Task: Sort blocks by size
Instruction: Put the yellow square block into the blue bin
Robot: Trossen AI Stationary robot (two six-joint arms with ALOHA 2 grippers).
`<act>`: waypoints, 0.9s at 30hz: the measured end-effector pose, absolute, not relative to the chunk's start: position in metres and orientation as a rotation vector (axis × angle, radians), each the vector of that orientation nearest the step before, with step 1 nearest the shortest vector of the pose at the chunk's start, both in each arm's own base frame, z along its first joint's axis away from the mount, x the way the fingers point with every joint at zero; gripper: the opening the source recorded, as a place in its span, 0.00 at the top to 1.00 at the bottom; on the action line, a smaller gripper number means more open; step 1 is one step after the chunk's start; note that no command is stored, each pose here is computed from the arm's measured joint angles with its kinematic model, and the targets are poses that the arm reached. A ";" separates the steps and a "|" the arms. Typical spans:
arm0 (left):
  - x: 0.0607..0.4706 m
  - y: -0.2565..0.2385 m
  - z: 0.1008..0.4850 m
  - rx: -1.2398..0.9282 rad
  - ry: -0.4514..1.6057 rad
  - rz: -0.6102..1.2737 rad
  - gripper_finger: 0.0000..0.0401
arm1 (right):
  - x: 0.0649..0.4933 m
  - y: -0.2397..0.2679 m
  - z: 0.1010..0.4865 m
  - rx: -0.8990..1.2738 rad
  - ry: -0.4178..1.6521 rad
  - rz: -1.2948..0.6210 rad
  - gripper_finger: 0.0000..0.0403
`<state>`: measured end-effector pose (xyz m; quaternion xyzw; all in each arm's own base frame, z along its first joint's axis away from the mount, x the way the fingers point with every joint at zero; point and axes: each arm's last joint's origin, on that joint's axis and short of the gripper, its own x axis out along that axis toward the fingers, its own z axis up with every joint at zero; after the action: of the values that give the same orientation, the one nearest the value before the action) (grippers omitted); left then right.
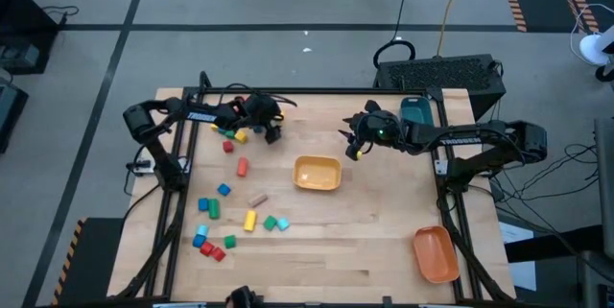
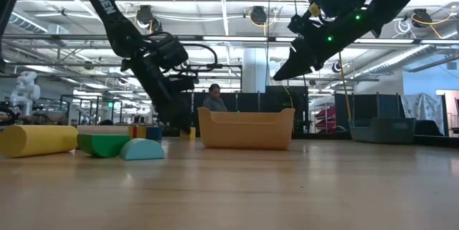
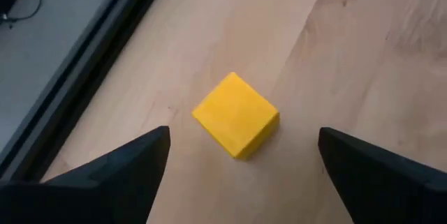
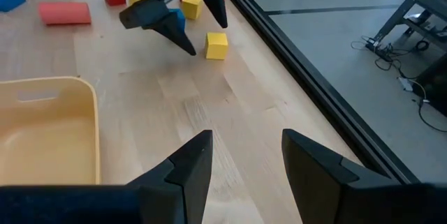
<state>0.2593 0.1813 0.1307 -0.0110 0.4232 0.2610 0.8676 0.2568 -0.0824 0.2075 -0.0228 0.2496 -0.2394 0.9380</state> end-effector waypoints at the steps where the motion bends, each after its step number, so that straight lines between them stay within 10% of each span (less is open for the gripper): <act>1: 0.260 0.182 0.131 -0.043 0.870 0.559 0.12 | 0.257 -0.082 0.207 -0.040 0.508 -0.491 0.60; 27: 0.272 0.188 0.114 -0.287 0.819 0.782 0.37 | 0.256 -0.082 0.207 0.057 0.491 -0.519 0.60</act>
<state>0.2718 0.1880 0.1141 -0.1354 0.3866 0.3690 0.8343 0.2564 -0.0824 0.2067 0.0279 0.2401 -0.2541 0.9365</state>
